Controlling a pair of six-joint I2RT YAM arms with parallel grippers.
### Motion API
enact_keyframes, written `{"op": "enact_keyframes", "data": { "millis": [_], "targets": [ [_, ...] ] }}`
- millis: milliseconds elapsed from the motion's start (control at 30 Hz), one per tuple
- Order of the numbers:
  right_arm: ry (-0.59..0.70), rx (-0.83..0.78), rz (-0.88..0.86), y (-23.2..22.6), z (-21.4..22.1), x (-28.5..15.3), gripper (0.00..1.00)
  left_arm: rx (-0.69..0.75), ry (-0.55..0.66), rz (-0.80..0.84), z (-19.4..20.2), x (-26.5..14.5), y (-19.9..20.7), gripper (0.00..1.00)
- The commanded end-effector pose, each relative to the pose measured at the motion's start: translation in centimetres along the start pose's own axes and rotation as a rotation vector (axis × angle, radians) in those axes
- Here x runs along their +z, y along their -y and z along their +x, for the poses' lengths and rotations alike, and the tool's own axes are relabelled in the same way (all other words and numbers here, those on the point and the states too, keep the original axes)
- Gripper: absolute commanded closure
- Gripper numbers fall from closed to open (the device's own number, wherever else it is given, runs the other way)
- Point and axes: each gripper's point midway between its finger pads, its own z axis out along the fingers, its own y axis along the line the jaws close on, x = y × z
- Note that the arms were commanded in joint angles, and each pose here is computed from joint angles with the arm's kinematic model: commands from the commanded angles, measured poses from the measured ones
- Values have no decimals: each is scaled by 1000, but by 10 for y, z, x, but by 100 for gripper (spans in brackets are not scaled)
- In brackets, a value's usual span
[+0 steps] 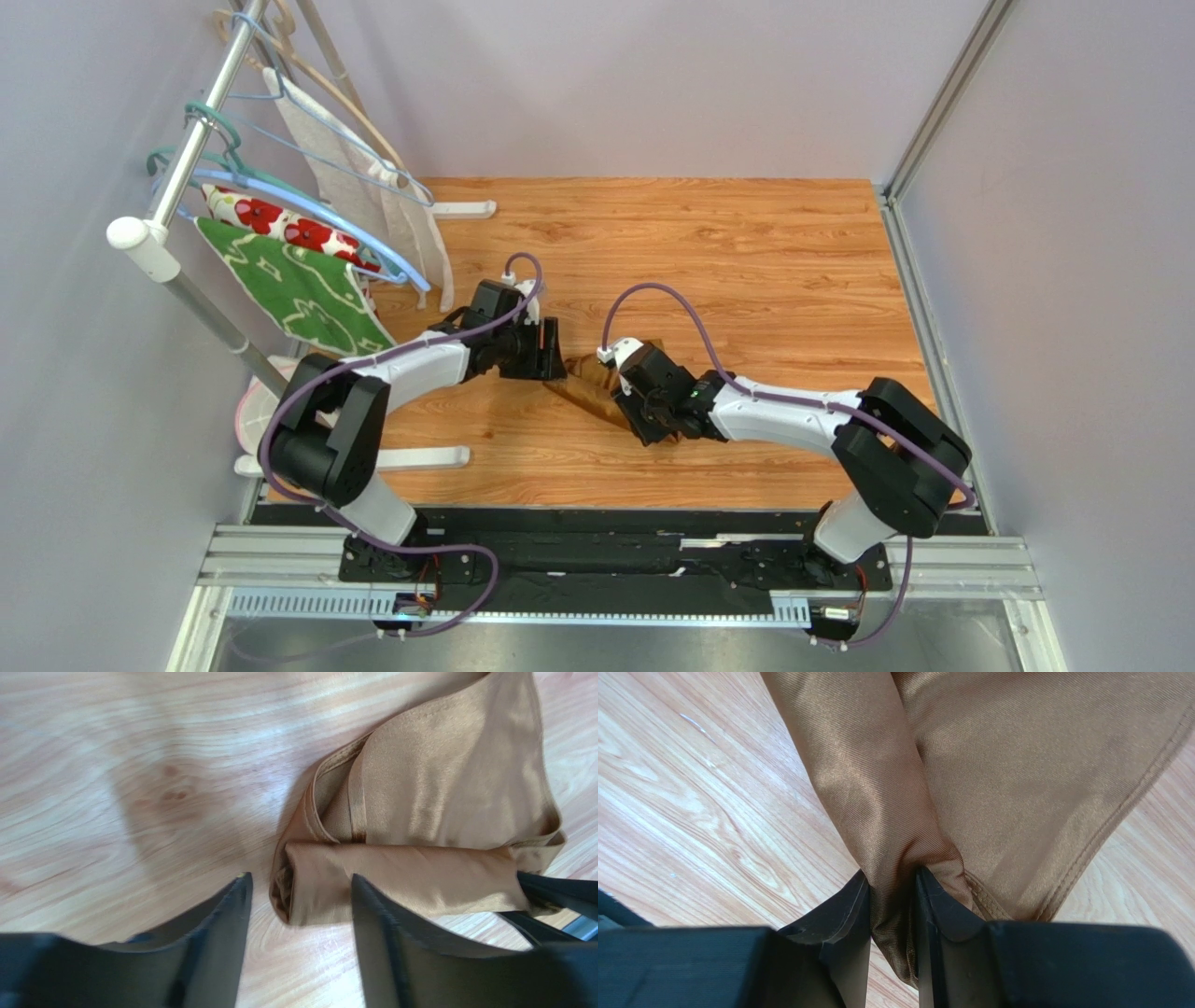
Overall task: Fold the napkin, place the utensils inside, and roll it up
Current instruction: Roll the napkin with the utensil
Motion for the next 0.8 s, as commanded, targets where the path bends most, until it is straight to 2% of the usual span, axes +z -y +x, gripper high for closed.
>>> {"op": "enact_keyframes", "data": {
  "millis": [0, 200, 333, 433, 600, 767],
  "targets": [
    [-208, 81, -157, -21, 56, 8, 81, -1, 129, -21, -34, -28, 3, 30],
    [-223, 159, -324, -29, 55, 6, 83, 1, 201, -35, -34, -38, -2, 31],
    [-220, 259, -444, -26, 52, 4, 85, -23, 246, -20, -30, -41, -4, 36],
    [-231, 312, -467, -20, 56, 7, 86, -17, 285, -5, -36, -43, -2, 41],
    [-252, 404, -486, -11, 58, 13, 88, -9, 302, -4, -41, -38, -3, 41],
    [-292, 480, -491, -4, 64, 22, 90, -19, 341, 25, -49, -29, 0, 45]
  ]
}}
